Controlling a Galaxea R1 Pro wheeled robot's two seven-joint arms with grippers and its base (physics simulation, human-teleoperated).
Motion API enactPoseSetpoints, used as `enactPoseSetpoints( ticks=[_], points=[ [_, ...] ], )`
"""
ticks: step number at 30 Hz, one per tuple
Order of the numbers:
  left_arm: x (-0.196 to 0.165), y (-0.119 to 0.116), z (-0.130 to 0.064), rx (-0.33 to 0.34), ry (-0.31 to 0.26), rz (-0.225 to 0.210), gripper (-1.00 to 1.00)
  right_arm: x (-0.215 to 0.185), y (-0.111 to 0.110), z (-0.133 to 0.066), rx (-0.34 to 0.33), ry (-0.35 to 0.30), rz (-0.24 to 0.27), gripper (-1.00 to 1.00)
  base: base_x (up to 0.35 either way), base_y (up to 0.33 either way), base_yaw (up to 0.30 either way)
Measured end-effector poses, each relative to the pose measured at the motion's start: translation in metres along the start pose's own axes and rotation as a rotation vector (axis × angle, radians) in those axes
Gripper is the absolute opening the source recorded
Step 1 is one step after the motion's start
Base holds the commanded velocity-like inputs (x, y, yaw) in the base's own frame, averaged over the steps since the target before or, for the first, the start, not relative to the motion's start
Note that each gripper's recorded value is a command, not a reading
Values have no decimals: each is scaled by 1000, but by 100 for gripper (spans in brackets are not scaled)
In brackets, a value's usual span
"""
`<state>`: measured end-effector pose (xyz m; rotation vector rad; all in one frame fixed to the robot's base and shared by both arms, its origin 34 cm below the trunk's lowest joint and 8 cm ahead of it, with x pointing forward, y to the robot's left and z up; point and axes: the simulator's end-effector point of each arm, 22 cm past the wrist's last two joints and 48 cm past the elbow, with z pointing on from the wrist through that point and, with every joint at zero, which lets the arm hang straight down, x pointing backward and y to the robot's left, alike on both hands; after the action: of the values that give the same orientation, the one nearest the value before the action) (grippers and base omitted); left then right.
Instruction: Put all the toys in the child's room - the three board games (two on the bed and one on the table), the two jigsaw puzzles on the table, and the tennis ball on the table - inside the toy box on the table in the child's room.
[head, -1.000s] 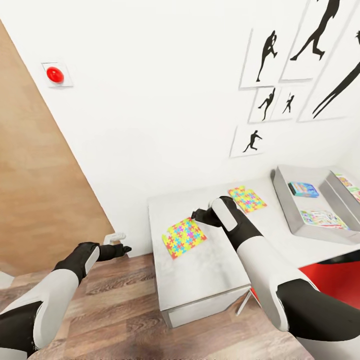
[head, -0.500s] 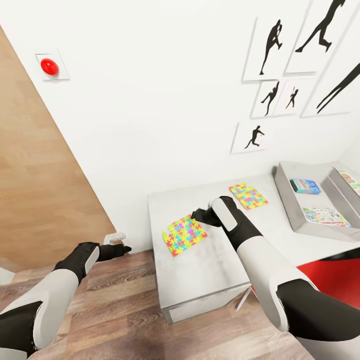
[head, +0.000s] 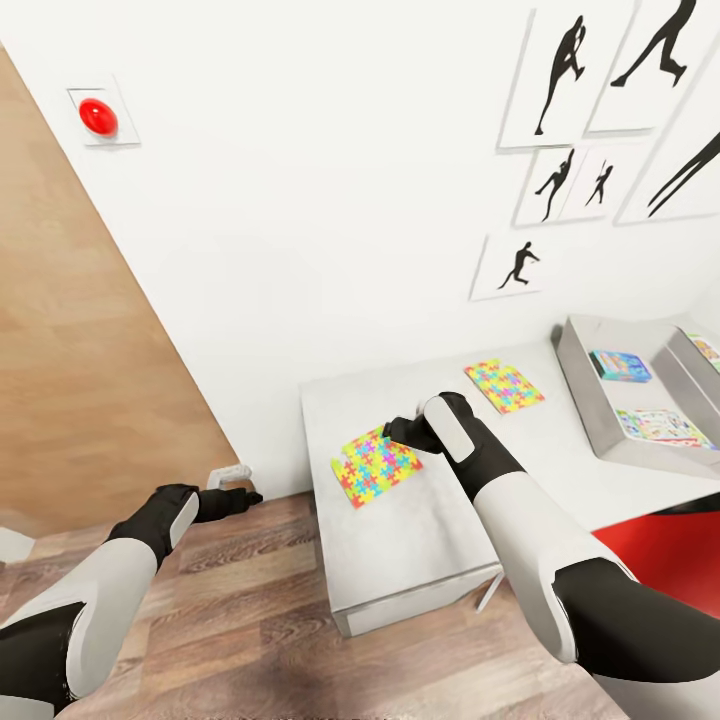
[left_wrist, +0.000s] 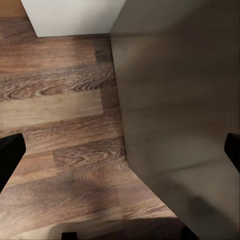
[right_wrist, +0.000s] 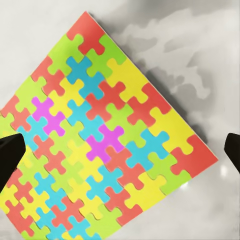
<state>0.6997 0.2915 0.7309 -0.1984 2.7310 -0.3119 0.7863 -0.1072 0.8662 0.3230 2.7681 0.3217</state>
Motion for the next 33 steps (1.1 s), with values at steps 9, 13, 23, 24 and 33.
enactPoseSetpoints(
  ticks=[9, 13, 23, 24, 33],
  points=[
    [7, 2, 6, -2, 15, -3, 100, 5, -2, 8, 5, 11, -5, 100, 0, 1, 0],
    [10, 3, 9, -3, 21, -4, 100, 7, -3, 12, 12, 16, -20, 100, 0, 0, 0],
    [18, 5, 16, -5, 37, -8, 100, 9, -5, 21, 18, 10, -16, 100, 0, 0, 0],
    [19, 6, 17, -6, 38, -8, 100, 8, -5, 22, 18, 6, -13, 100, 0, 0, 0],
    [24, 8, 21, -8, 49, -10, 100, 9, -5, 29, 26, -8, -21, 100, 0, 0, 0]
  ],
)
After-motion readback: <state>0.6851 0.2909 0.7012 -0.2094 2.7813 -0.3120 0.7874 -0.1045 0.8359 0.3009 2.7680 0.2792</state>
